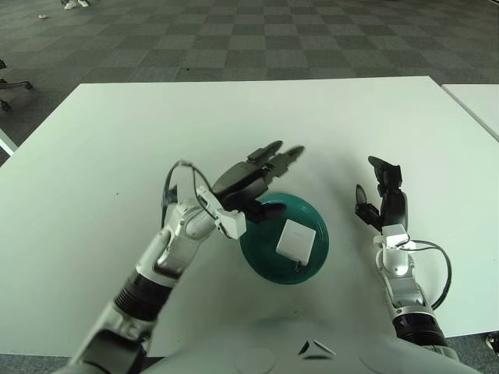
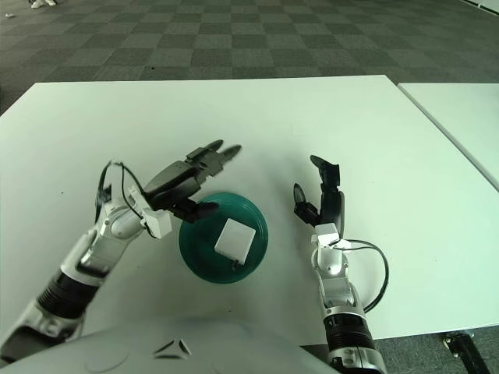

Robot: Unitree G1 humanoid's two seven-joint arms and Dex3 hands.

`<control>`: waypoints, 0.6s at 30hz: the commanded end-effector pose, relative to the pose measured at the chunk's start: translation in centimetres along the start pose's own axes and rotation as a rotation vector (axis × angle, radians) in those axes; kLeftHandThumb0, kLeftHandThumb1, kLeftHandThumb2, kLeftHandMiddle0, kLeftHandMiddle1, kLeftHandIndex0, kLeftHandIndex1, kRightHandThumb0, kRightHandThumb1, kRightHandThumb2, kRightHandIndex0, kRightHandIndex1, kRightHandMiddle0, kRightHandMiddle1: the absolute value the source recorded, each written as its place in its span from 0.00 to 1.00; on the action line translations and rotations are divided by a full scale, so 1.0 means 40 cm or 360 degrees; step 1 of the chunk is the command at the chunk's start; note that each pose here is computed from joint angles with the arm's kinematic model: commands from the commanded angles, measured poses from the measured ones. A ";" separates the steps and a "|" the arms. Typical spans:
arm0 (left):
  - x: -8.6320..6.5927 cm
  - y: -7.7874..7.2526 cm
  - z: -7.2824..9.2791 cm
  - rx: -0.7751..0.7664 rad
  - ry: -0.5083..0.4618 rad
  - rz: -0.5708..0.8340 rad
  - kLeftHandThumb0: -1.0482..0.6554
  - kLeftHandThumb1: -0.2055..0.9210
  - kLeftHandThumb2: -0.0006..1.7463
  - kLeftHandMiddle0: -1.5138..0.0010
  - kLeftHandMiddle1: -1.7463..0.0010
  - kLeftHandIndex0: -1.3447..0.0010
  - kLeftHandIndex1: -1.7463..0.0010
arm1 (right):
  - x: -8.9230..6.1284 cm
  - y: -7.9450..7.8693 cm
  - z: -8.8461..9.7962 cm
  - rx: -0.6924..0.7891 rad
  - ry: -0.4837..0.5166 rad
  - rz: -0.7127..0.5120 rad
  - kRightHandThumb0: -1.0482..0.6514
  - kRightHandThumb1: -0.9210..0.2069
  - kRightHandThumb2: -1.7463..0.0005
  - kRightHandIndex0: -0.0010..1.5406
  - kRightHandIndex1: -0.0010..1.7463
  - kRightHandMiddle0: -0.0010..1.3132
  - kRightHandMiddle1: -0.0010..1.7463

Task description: Put the charger into the plate.

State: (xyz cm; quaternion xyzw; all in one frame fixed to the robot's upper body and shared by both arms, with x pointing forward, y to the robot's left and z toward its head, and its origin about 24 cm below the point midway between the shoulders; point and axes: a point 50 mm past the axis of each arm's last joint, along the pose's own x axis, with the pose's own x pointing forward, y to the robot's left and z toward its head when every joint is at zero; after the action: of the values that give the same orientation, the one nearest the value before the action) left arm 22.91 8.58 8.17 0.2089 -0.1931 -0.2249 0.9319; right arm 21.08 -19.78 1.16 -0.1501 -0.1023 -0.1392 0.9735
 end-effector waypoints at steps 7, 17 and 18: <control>-0.118 0.018 -0.086 -0.1113 0.0212 0.1154 0.08 1.00 0.53 0.75 0.95 1.00 0.53 | -0.116 0.028 -0.091 0.0008 0.0366 0.0074 0.16 0.00 0.63 0.18 0.00 0.00 0.54; -0.175 -0.014 -0.112 -0.0837 0.0372 0.1163 0.09 1.00 0.59 0.81 0.99 1.00 0.57 | -0.110 0.013 -0.097 0.0006 0.0369 0.0072 0.16 0.00 0.63 0.18 0.00 0.00 0.54; -0.183 -0.016 -0.119 -0.0803 0.0385 0.1155 0.09 1.00 0.59 0.81 0.99 1.00 0.57 | -0.109 0.011 -0.097 0.0006 0.0369 0.0072 0.16 0.00 0.63 0.18 0.00 0.00 0.54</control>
State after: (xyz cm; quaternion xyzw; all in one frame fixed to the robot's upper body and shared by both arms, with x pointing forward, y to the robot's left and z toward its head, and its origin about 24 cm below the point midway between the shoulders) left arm 19.24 13.92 2.69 -0.0806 -0.0874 0.0909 0.9887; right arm 20.95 -20.04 0.83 -0.1462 -0.0917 -0.1349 0.9757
